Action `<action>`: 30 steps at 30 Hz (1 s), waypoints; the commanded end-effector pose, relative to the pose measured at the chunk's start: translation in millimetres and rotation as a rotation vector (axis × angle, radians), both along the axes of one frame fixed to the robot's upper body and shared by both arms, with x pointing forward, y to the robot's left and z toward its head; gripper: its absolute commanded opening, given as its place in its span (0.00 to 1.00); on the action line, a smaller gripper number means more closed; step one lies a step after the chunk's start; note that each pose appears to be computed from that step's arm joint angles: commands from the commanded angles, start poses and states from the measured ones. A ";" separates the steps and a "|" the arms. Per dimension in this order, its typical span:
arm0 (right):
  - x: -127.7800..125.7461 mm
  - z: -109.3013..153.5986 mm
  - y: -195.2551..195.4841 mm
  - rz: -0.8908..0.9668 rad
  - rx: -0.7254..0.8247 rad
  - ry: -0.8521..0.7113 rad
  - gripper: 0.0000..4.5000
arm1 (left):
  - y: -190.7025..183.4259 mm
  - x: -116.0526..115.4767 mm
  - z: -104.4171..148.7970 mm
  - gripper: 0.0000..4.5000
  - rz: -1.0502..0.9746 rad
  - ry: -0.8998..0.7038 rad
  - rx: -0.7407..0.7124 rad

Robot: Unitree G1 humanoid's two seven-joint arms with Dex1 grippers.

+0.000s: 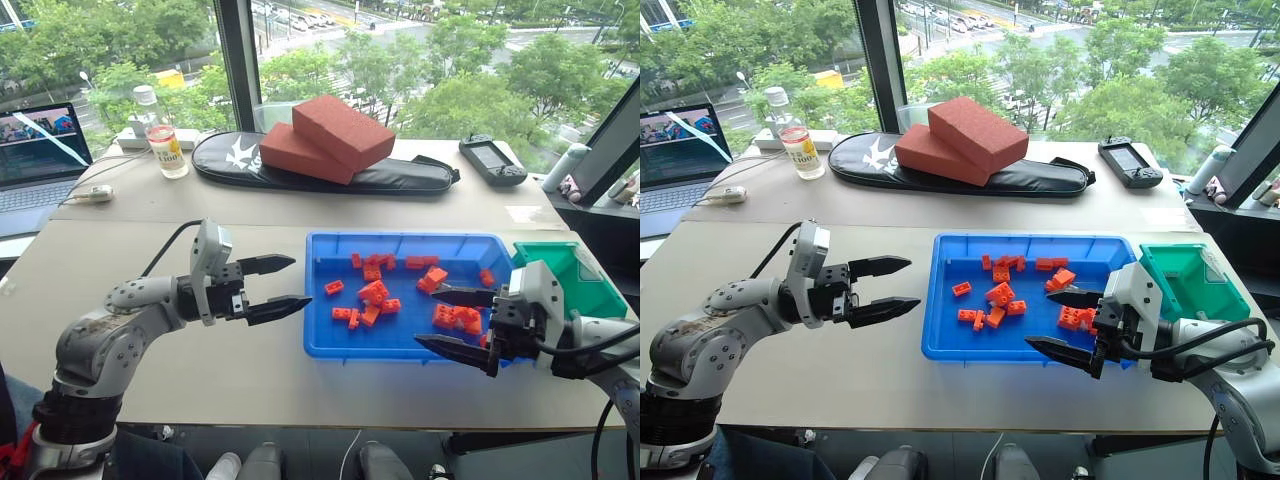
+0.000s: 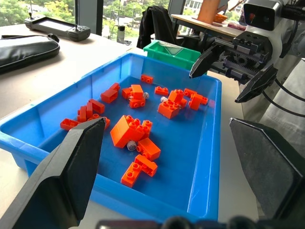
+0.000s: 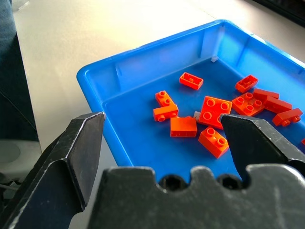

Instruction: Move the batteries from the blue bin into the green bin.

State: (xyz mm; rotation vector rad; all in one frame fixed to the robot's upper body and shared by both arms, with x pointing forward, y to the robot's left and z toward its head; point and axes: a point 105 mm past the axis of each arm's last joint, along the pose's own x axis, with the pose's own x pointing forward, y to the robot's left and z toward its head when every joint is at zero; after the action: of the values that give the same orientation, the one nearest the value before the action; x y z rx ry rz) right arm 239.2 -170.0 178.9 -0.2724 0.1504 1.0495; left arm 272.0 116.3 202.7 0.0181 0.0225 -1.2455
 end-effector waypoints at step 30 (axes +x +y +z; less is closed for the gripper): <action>71.3 -43.7 -86.1 -0.298 -0.498 0.138 0.55 | -3.8 -7.0 -0.9 1.00 -0.035 -0.017 0.014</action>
State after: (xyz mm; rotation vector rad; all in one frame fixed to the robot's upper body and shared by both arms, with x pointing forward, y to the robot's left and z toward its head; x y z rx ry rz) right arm 309.6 -256.6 129.2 -0.5841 0.5763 0.7185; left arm 268.1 111.0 192.1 0.0201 0.0604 -1.2800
